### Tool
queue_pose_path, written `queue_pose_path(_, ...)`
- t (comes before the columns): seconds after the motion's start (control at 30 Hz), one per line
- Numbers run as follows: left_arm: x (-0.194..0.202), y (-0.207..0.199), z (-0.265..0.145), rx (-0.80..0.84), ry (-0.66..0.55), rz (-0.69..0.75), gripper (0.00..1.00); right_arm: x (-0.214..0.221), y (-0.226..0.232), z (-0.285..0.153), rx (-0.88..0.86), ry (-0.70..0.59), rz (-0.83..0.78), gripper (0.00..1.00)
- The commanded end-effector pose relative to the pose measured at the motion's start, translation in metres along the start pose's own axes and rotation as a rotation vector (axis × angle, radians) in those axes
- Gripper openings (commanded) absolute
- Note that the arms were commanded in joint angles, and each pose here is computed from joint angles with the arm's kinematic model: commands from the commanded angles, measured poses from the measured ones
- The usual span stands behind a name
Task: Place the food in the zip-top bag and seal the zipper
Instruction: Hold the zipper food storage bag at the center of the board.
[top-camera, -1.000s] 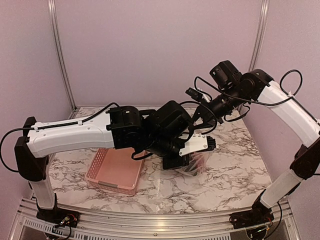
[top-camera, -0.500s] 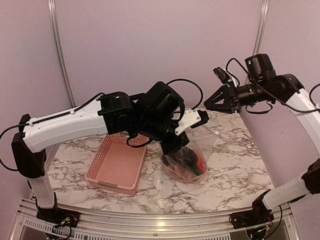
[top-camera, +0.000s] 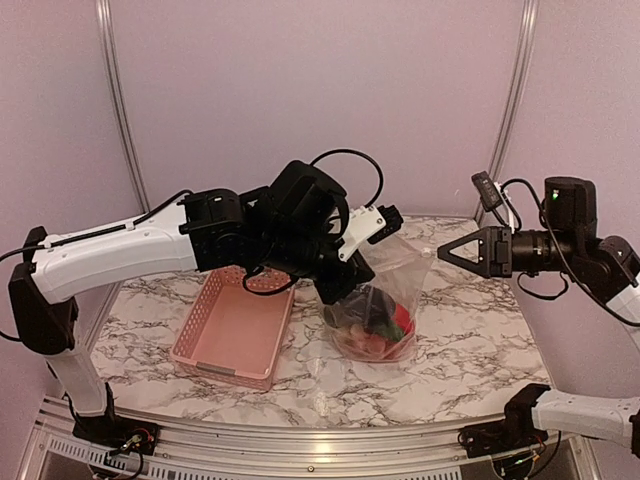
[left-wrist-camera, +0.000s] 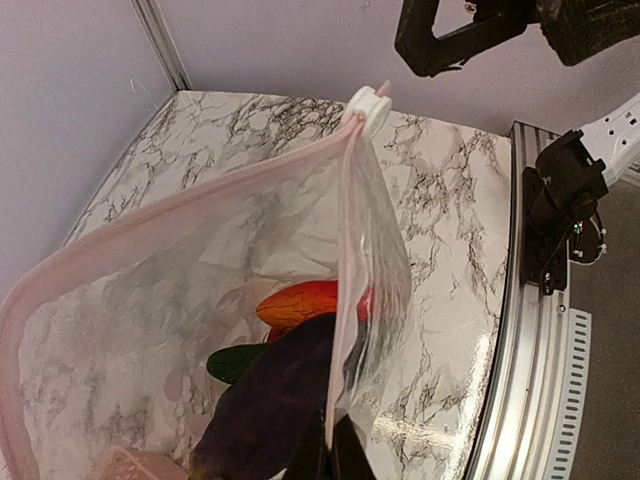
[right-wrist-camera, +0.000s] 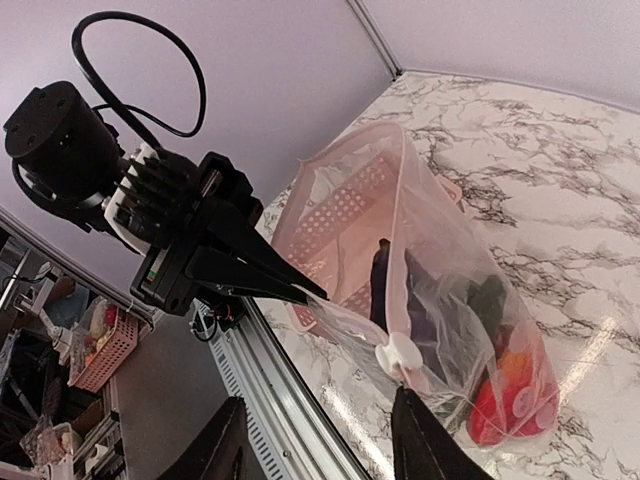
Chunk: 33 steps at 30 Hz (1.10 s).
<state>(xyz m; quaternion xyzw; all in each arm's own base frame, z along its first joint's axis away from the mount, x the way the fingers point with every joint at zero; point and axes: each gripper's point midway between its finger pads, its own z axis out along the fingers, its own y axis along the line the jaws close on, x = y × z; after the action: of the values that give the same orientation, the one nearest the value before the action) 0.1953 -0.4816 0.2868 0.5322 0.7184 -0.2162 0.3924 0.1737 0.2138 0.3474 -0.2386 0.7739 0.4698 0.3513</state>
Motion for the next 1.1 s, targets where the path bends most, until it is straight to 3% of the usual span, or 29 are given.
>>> queue_pose_path(0.0, -0.04, -0.009, -0.033, 0.094, -0.183, -0.041, 0.0, -0.012, 0.003, -0.001, -0.005, -0.069, -0.109, 0.46)
queue_pose_path(1.07, -0.014, 0.024, -0.009, 0.117, -0.12, -0.111, 0.0, -0.014, -0.047, 0.053, 0.023, -0.007, -0.293, 0.28)
